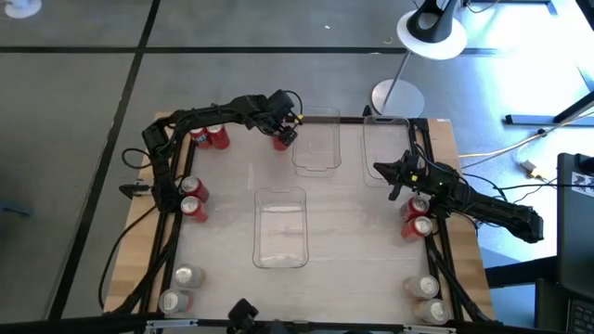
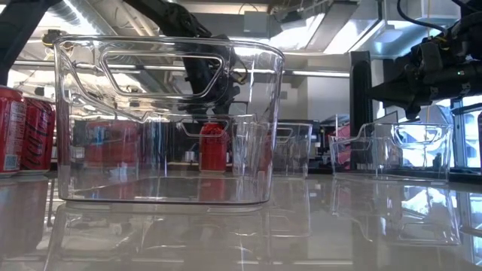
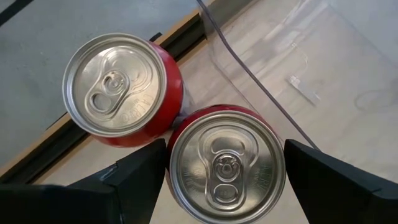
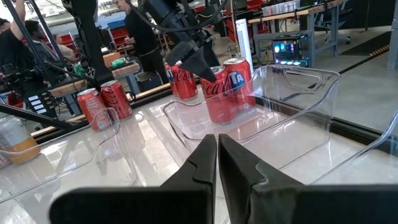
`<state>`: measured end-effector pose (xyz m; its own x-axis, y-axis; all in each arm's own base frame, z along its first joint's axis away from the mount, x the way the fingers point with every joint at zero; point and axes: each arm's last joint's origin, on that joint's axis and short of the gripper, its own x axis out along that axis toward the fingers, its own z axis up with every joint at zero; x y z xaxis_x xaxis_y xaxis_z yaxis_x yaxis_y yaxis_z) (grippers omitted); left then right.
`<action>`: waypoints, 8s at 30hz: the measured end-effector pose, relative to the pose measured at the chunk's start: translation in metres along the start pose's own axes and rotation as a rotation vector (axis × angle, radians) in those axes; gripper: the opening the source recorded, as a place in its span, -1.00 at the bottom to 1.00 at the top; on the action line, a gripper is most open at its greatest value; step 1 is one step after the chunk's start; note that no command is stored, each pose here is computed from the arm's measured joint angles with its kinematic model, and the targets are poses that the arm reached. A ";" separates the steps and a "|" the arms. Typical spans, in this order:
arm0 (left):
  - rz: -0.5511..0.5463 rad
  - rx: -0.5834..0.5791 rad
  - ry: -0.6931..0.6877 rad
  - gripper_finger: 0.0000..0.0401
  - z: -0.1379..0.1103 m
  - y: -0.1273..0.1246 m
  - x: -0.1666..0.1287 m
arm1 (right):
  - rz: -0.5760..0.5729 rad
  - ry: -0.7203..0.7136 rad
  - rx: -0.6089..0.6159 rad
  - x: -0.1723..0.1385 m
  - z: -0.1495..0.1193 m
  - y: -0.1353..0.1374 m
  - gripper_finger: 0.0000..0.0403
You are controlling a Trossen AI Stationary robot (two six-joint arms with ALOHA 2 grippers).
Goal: Sort soda cans
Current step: Put the top right red-black soda can into the top left transparent bin, then put the top red-black soda can into the top left transparent bin
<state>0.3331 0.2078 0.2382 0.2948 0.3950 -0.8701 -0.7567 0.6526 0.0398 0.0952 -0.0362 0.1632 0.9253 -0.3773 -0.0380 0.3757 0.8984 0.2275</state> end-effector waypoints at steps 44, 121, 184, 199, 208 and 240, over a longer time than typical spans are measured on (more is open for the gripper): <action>0.005 -0.031 0.023 0.52 -0.005 -0.001 0.013 | 0.000 0.002 0.011 0.000 0.000 0.000 -0.91; -0.016 0.083 -0.103 0.54 0.072 -0.017 0.030 | -0.011 0.000 0.026 0.000 0.000 0.000 -0.91; 0.210 0.106 0.053 0.81 -0.011 0.052 -0.217 | -0.001 0.002 0.030 0.000 0.000 0.000 -0.91; 0.296 0.136 0.258 0.81 -0.029 0.087 -0.168 | -0.001 0.001 0.029 0.000 0.000 0.000 -0.91; 0.322 0.102 0.362 0.81 -0.045 0.108 -0.122 | -0.001 0.002 0.030 0.000 0.000 0.000 -0.91; 0.223 -0.019 0.402 0.81 -0.092 0.145 -0.035 | 0.004 -0.018 0.031 0.000 0.002 0.000 -0.91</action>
<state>0.1594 0.2297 0.2292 -0.1230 0.2396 -0.9630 -0.7874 0.5670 0.2416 0.0953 -0.0362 0.1650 0.9255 -0.3782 -0.0192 0.3701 0.8926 0.2575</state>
